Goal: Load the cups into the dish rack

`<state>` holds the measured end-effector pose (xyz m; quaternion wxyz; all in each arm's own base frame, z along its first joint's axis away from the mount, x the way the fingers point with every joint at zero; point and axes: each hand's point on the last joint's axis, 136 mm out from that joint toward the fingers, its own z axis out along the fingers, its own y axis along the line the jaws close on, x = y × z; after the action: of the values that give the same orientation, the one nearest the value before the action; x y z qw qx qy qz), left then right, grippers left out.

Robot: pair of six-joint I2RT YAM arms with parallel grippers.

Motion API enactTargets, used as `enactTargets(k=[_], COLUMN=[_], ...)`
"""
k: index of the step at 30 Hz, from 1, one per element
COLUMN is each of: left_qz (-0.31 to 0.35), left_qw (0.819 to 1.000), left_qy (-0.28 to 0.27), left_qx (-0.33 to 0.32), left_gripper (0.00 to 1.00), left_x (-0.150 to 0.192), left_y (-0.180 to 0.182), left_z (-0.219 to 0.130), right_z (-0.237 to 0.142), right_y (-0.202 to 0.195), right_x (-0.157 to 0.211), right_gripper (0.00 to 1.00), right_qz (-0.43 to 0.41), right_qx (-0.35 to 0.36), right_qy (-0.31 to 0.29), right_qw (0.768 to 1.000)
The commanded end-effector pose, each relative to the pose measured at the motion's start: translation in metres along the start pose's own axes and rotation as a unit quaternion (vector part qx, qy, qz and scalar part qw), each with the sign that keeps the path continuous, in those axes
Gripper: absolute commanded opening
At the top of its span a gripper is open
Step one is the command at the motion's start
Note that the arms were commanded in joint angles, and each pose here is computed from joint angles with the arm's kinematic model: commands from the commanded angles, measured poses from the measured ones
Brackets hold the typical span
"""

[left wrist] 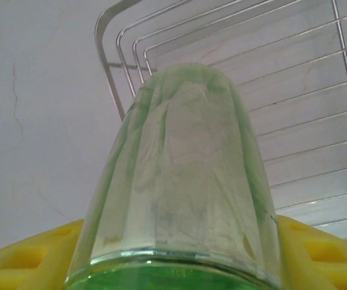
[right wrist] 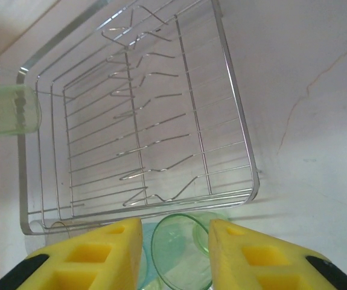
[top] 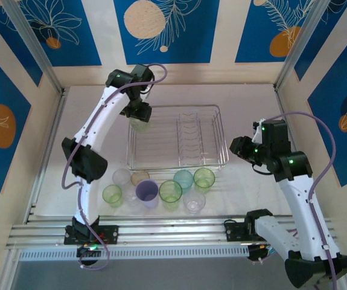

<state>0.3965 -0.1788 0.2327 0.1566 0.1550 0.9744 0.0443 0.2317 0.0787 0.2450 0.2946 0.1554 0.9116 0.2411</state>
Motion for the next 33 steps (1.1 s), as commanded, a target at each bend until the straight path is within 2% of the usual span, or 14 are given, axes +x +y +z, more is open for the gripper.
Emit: enactTargets(k=[1,5,10,17,33], left_qz=[0.025,0.04,0.04,0.018,-0.003], left_qw=[1.0,0.999,0.998,0.999,0.999], left_qy=[0.004,0.027,0.031,0.027,0.027], left_qx=[-0.001,-0.017,-0.034,-0.014,-0.03], left_gripper=[0.0,0.0,0.0,0.0,0.0], left_x=[-0.004,-0.007,-0.015,-0.027,-0.034], left_y=[-0.006,-0.007,-0.006,-0.008,0.011], left_z=[0.001,0.028,0.049,0.074,0.091], right_z=[0.002,0.008,0.008,0.006,0.012], right_y=[-0.001,-0.005,-0.006,-0.01,-0.017], right_x=[0.008,0.013,0.013,0.016,0.025], right_gripper=[0.35,0.35,0.35,0.37,0.37], right_qz=[-0.009,-0.012,-0.017,-0.027,-0.027], right_qx=[-0.01,-0.008,-0.006,0.002,0.009], right_qy=[0.01,0.018,0.019,0.021,0.032], right_qw=[1.0,1.0,1.0,0.999,0.999])
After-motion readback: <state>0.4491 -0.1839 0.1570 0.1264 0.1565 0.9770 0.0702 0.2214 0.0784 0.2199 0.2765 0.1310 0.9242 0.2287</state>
